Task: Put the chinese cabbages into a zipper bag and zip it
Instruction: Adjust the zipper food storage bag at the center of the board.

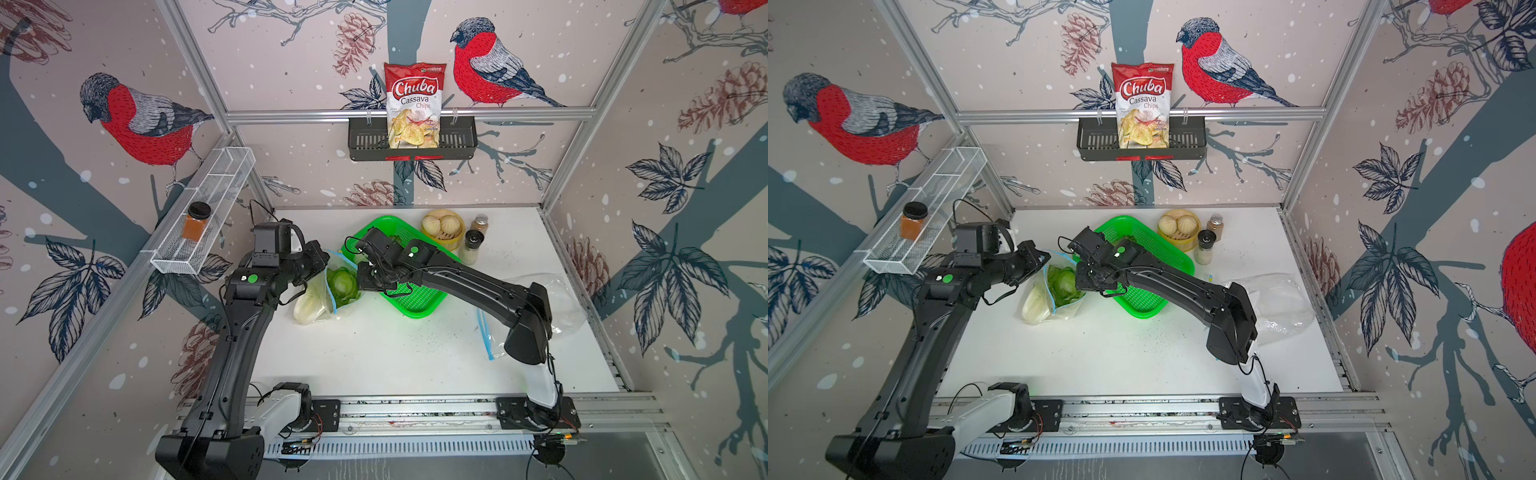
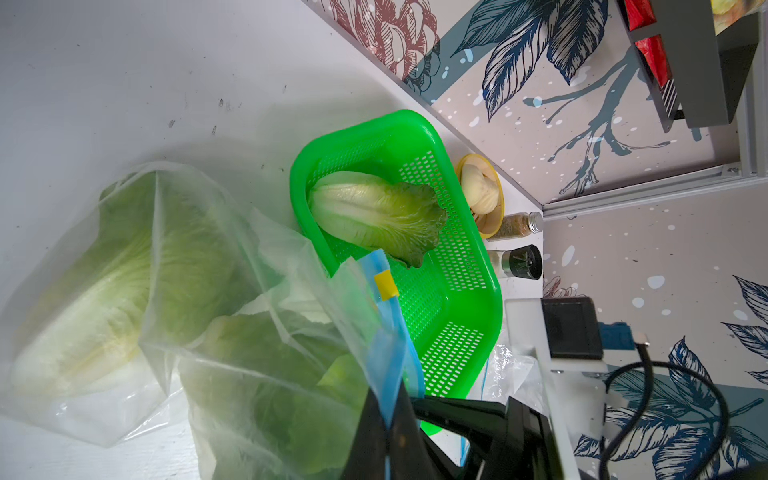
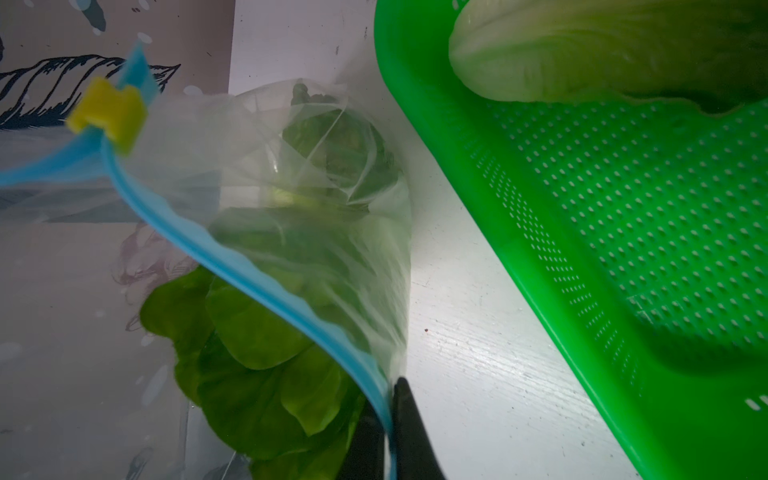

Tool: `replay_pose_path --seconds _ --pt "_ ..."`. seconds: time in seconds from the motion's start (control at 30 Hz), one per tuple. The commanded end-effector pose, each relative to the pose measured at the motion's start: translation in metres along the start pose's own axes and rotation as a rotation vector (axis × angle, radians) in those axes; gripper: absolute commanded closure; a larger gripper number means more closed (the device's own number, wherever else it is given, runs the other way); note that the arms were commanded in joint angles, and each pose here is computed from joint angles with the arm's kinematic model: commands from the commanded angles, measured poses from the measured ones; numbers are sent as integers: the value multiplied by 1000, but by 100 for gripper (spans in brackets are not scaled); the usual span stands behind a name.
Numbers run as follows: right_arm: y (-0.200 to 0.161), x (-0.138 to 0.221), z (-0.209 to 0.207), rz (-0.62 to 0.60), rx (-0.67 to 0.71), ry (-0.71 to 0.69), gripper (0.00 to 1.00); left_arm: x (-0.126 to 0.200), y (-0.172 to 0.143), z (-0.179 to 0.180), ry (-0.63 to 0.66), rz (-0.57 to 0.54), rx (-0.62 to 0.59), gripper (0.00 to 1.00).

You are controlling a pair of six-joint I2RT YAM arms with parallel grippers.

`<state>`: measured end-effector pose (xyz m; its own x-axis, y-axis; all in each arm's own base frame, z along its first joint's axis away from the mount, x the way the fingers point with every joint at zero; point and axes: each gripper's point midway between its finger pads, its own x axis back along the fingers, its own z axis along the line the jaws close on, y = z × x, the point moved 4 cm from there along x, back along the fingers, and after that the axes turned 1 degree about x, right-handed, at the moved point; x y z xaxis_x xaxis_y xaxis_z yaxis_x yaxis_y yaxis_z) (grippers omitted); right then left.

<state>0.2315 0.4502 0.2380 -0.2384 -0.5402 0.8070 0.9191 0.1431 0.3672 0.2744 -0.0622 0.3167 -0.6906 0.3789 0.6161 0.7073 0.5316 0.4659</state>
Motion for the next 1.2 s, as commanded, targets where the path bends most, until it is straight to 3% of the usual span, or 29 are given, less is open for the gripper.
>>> replay_pose_path --seconds 0.0,0.17,0.43,0.57,0.77,0.9,1.0,1.17 --pt "9 4 5 -41 55 26 97 0 8 -4 -16 -35 -36 100" --pt "22 27 14 -88 139 43 100 6 6 -5 -12 -37 -11 100" --pt "42 74 41 -142 267 192 100 44 -5 -13 2 -24 33 100" --pt "45 100 53 -163 312 259 100 53 -20 -16 -56 5 111 100" --pt "54 81 45 -166 337 236 100 44 -30 -22 -163 -9 207 100" --pt "58 74 49 -179 374 229 99 29 -27 -23 -148 -15 207 100" --pt "59 74 48 -186 388 213 93 25 -22 -22 -144 -50 207 100" --pt "66 111 52 -278 419 198 66 15 -21 -16 -112 -50 210 100"
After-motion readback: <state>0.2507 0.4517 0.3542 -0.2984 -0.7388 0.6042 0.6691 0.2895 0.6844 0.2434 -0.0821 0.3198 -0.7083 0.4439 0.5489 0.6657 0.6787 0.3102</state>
